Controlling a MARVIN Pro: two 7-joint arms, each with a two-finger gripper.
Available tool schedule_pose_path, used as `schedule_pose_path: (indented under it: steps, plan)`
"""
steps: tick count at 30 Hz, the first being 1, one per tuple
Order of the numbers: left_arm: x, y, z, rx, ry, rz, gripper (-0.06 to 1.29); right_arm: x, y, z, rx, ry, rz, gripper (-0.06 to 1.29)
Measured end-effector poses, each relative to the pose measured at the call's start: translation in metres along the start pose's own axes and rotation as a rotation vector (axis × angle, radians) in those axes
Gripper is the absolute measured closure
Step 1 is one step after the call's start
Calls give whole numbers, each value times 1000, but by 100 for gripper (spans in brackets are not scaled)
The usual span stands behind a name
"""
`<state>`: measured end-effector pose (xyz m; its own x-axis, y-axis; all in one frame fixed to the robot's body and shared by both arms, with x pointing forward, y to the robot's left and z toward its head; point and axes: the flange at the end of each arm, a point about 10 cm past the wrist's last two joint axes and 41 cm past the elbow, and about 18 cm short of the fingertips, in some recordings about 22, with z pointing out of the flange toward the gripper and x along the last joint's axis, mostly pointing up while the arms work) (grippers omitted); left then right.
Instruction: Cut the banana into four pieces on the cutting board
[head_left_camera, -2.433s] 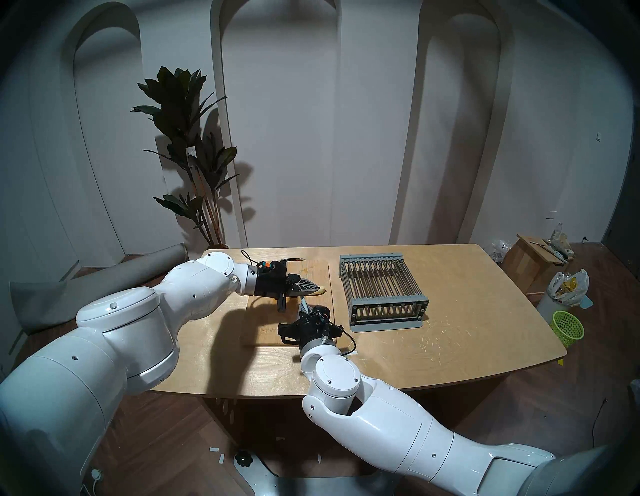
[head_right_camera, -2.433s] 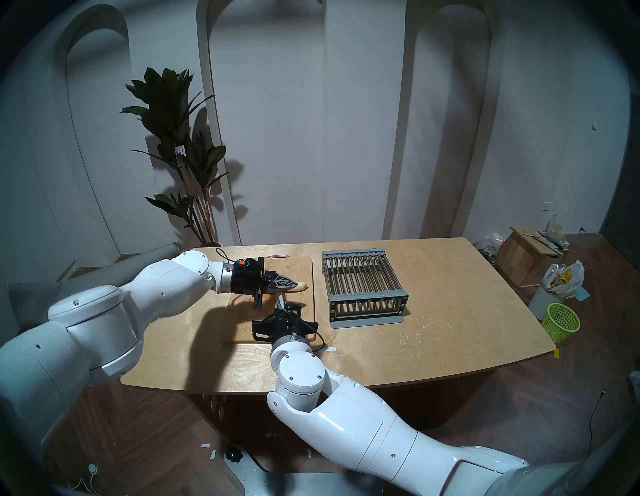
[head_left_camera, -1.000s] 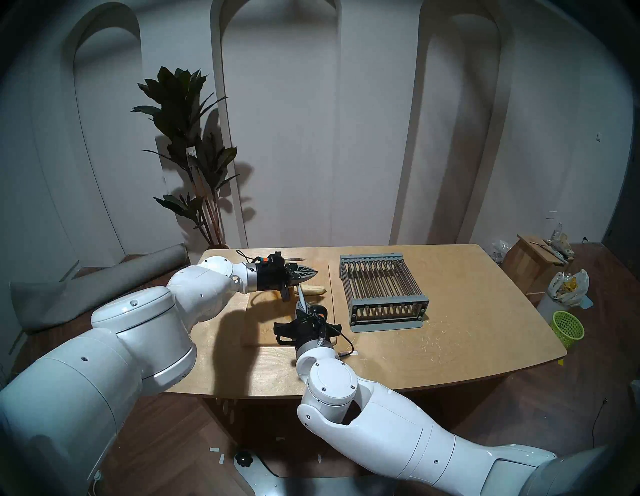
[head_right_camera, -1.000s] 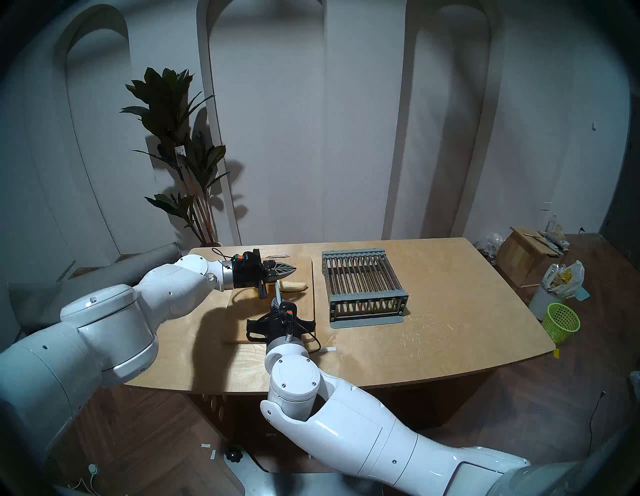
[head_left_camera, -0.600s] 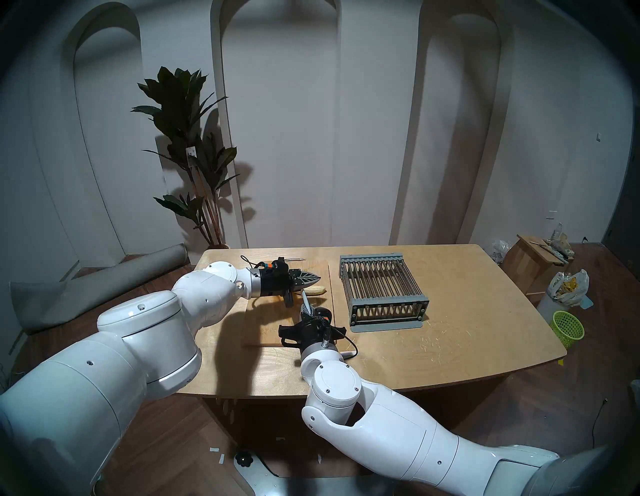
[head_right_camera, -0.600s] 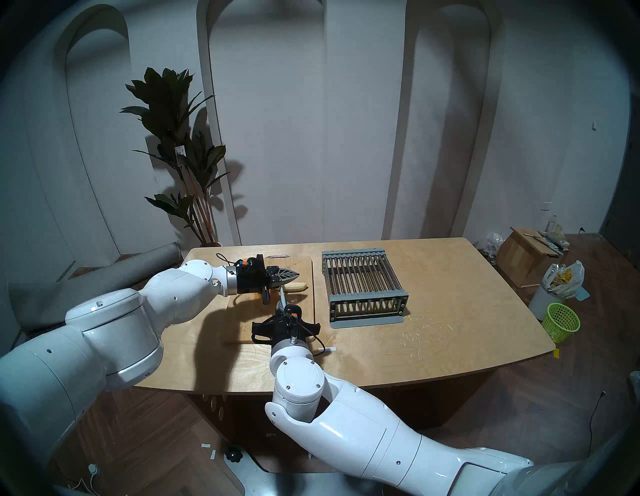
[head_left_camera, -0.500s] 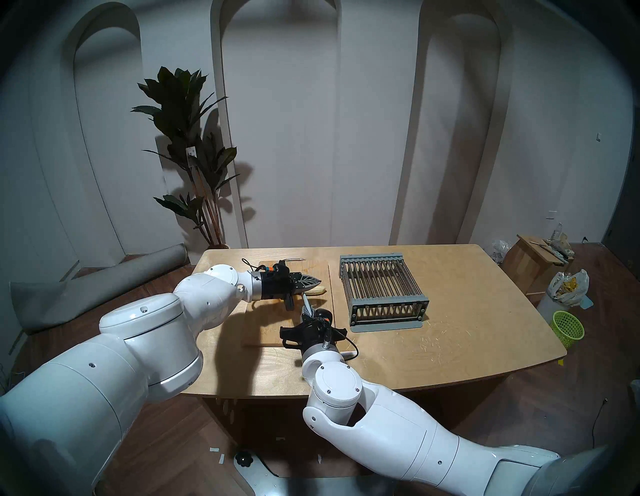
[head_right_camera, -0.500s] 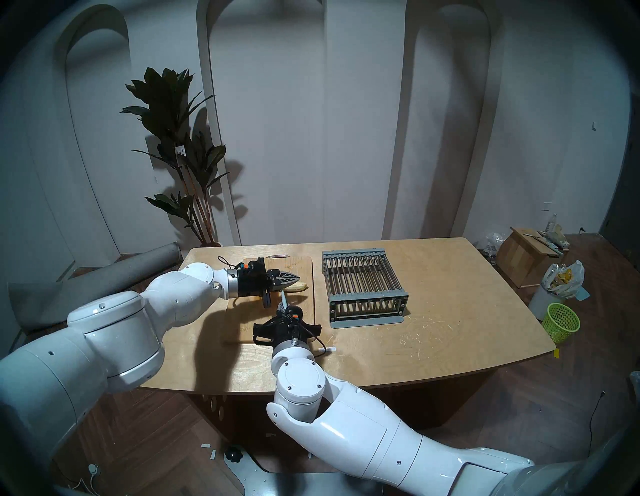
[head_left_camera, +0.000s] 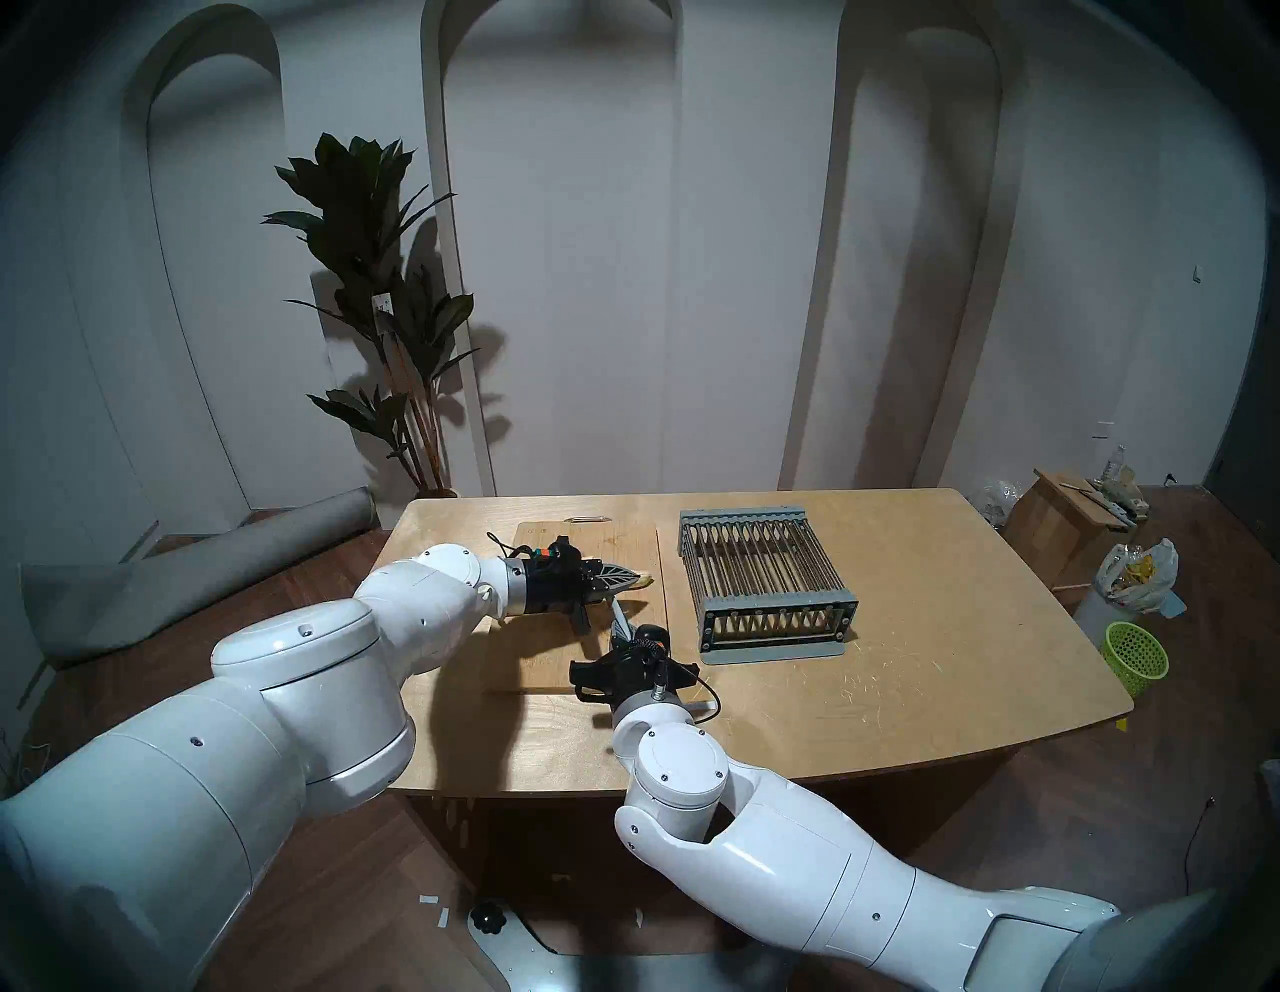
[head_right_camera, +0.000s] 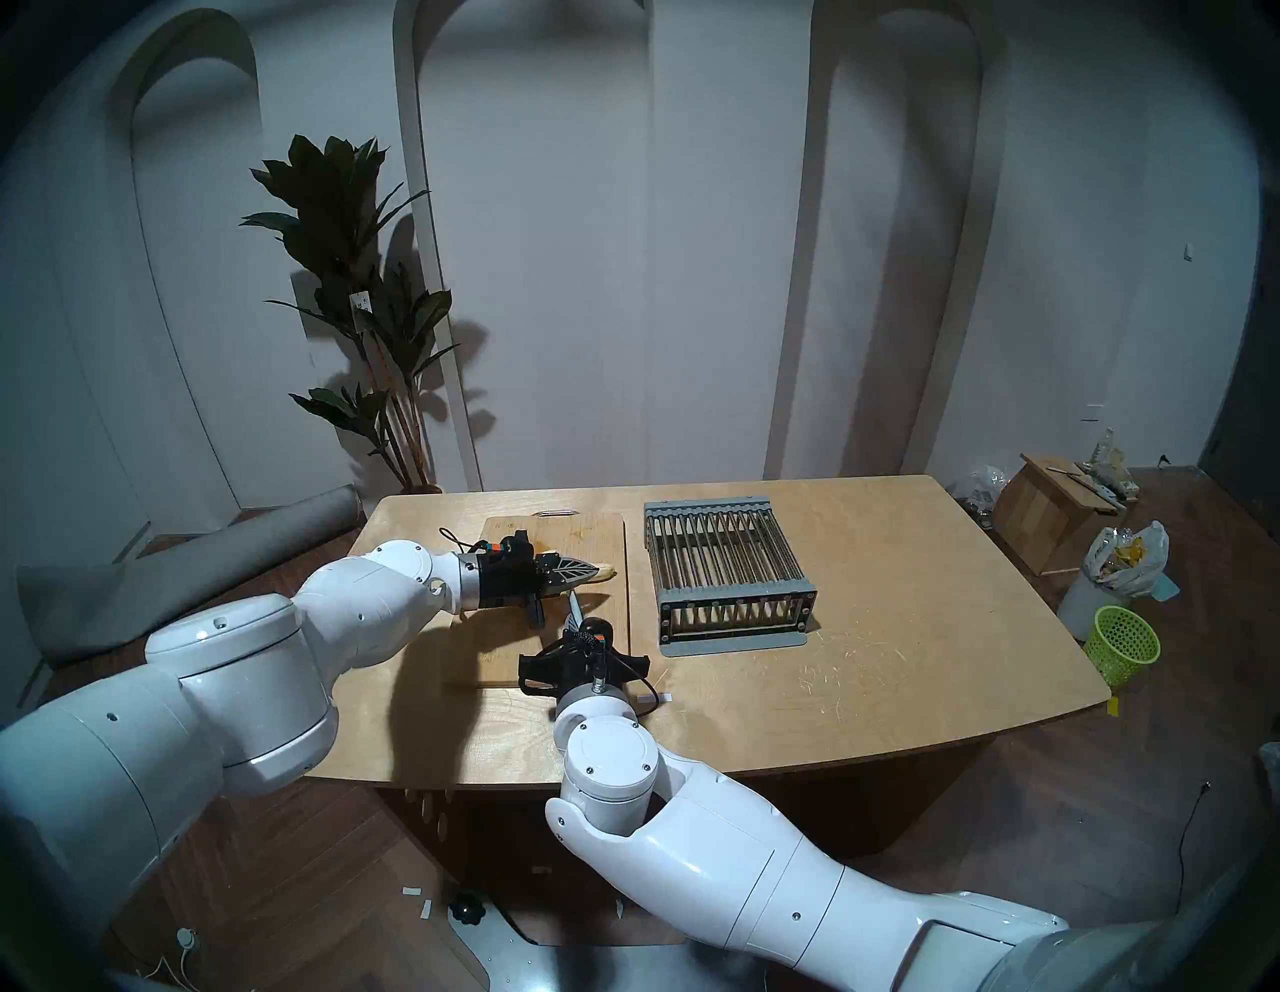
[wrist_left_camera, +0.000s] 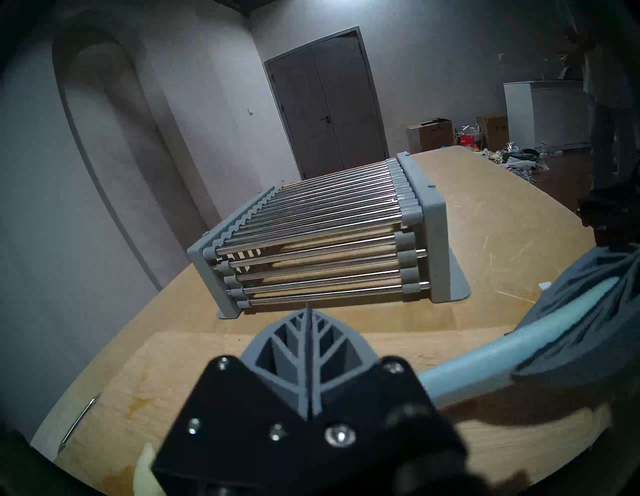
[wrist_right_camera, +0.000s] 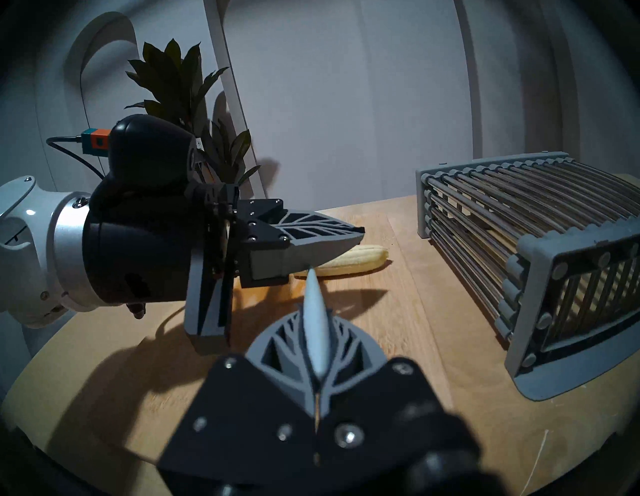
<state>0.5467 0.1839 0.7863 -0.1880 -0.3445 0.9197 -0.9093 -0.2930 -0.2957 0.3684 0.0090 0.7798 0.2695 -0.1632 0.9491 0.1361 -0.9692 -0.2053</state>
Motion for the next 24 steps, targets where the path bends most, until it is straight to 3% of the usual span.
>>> schedule_pose_path:
  steps: [24]
  plan:
    - [-8,1,-6,-33,-78,-3,126,-6,9,12,-17,-29,23,126]
